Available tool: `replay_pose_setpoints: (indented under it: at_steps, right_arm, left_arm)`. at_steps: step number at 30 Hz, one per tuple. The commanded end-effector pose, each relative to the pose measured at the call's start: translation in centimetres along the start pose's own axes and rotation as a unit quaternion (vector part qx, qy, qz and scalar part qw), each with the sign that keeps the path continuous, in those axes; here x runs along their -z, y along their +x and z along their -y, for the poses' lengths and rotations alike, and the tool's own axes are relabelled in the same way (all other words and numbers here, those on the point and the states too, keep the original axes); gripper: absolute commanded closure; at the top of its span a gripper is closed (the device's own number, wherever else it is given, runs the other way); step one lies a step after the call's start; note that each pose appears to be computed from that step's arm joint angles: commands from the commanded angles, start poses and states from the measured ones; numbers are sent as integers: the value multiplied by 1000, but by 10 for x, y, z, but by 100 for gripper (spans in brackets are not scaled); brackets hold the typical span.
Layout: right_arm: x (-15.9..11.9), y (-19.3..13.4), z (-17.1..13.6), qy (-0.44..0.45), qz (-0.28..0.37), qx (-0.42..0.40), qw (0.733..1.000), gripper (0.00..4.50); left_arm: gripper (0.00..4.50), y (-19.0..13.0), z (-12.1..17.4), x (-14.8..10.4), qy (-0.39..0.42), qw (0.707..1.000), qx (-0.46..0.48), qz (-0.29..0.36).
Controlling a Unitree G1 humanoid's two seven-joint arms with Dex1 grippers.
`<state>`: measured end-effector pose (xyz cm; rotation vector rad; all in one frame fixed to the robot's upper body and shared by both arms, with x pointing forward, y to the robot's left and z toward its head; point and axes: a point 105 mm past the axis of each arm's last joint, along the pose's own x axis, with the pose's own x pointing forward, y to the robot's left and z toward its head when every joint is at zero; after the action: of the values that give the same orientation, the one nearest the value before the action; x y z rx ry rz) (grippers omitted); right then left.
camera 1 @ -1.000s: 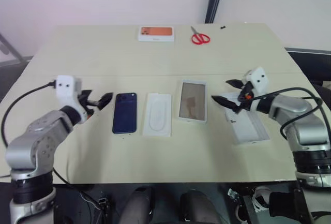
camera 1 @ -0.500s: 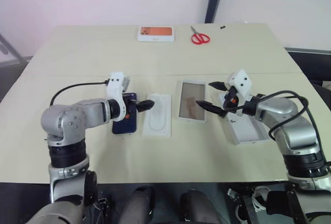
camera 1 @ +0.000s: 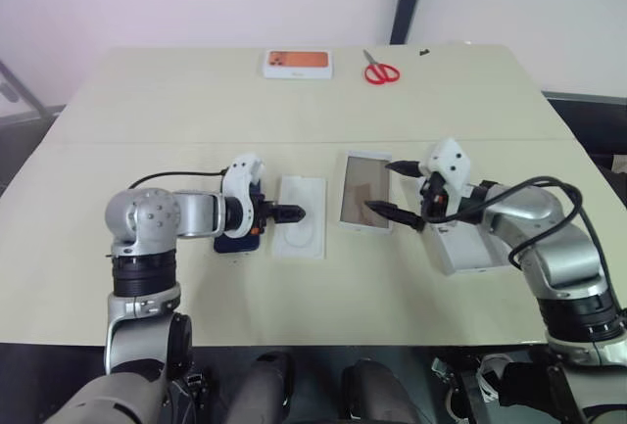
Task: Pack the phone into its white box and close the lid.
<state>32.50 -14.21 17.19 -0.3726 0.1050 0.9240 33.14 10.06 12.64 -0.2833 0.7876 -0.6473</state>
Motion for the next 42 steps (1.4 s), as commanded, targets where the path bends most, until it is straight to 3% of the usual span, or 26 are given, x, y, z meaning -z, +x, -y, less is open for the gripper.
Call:
replay_pose_setpoints:
  at_steps: [1,8,17,25,33,42]
  right_arm:
    - [-13,-3,-3,-25,16,-3,1000,0]
    - [-11,-4,-6,-24,13,-4,1000,0]
    - [-10,-3,-6,-26,10,-5,1000,0]
    - [-8,-5,5,-31,3,7,999,0]
    - [1,-15,32,-35,-12,56,998,0]
    - [10,-32,36,-41,-33,75,996,0]
  left_arm:
    - [88,3,3,1,-1,1000,7,-13]
    - [439,1,-4,0,-4,1000,-14,-10]
    - [446,-16,-20,-15,-44,998,-27,37]
    - [446,-41,-6,-64,-101,984,71,127]
    - [446,7,41,-64,-64,992,95,52]
    - [446,57,58,-60,-84,993,80,19]
